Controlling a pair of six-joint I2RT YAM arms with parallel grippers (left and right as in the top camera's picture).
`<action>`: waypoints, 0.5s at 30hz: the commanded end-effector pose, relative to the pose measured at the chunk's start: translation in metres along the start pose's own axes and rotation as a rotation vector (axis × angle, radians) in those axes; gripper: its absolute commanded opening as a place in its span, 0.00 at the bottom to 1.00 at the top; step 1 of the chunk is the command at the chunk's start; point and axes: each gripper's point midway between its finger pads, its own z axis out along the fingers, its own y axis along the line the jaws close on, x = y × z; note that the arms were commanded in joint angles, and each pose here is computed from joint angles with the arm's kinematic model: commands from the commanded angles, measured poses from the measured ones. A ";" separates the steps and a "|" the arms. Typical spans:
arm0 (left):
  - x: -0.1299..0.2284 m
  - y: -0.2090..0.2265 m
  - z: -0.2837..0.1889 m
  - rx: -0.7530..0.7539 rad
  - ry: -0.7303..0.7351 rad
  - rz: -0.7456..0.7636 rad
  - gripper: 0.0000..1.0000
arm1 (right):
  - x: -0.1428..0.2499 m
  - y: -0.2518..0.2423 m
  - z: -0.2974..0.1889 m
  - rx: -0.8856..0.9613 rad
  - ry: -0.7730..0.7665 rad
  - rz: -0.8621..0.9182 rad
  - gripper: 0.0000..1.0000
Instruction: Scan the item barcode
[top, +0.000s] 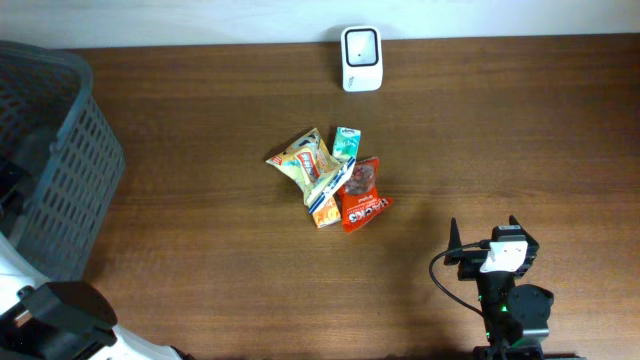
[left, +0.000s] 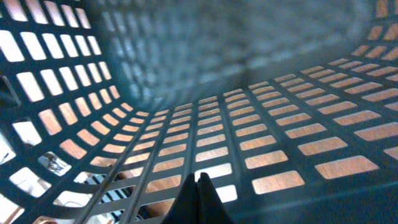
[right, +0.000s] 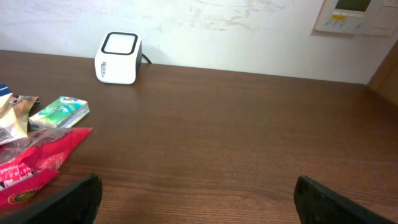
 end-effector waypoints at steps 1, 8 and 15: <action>0.014 -0.026 -0.012 0.169 0.032 0.065 0.00 | 0.003 0.001 0.000 0.001 0.006 -0.008 0.98; 0.030 -0.039 -0.049 0.320 -0.019 0.081 0.00 | 0.003 0.001 0.000 0.001 0.006 -0.008 0.98; 0.006 0.063 -0.017 -0.260 -0.143 -0.202 0.00 | 0.003 0.001 0.000 0.001 0.006 -0.008 0.98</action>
